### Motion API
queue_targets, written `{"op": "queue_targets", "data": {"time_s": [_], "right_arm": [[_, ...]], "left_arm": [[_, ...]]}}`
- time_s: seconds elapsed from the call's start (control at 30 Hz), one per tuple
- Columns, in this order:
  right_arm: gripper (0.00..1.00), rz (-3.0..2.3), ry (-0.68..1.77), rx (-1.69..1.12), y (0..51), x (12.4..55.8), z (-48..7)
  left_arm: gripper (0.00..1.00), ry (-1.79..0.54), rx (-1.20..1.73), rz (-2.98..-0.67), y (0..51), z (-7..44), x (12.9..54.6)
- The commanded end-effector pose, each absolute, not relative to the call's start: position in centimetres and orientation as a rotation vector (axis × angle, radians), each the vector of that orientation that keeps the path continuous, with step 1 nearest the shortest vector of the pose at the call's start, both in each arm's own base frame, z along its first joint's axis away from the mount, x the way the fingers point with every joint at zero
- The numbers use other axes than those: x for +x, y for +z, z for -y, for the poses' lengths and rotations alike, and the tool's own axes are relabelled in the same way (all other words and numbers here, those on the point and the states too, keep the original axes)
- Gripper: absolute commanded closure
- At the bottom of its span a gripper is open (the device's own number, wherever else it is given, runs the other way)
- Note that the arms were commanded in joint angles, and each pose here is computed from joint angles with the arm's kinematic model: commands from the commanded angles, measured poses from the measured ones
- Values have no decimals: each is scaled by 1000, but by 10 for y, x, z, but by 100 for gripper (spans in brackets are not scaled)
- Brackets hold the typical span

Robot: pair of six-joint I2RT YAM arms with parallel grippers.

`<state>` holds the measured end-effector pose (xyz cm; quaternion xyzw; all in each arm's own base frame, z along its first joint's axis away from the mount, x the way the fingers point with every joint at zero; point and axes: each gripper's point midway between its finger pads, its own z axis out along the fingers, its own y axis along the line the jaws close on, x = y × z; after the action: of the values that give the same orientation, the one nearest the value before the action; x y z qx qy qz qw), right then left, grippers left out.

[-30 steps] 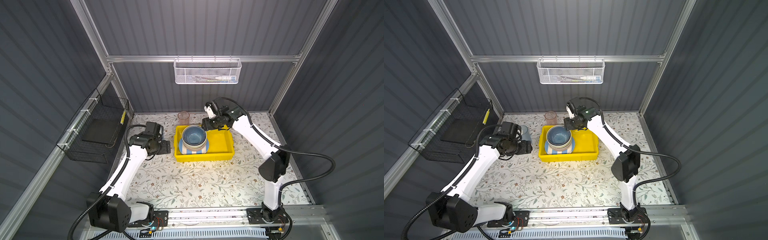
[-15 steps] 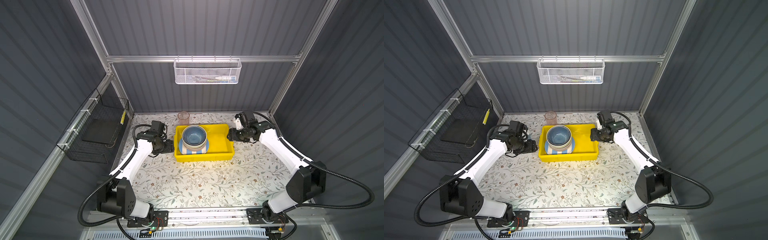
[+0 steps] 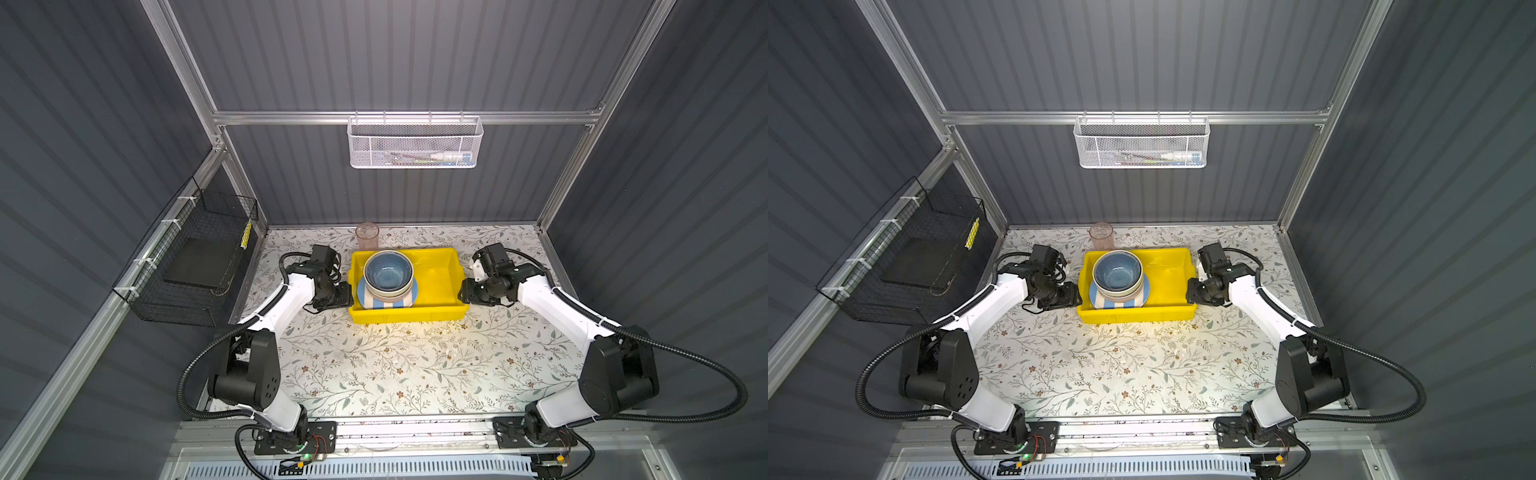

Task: Place the mixed dishes into the plastic bin
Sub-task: 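Open the right gripper onto the bin rim while the left gripper takes the opposite rim, then grip both yellow bin rims and pull the bin toward the robot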

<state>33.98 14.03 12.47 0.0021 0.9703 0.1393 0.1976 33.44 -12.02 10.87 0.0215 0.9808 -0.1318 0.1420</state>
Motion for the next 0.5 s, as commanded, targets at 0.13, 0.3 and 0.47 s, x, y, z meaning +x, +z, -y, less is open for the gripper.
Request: {"op": "queue_targets", "data": {"time_s": [0.13,0.3,0.47], "right_arm": [[54,-2741,379,26,103,343,-141],[58,-2749,395,29,97,340,-143],[62,-2766,414,32,91,336,-145]], "left_arm": [[44,-407,83,-2833,98,129,334],[51,-390,87,-2854,90,132,335],[60,-379,94,-2868,87,136,333]]}}
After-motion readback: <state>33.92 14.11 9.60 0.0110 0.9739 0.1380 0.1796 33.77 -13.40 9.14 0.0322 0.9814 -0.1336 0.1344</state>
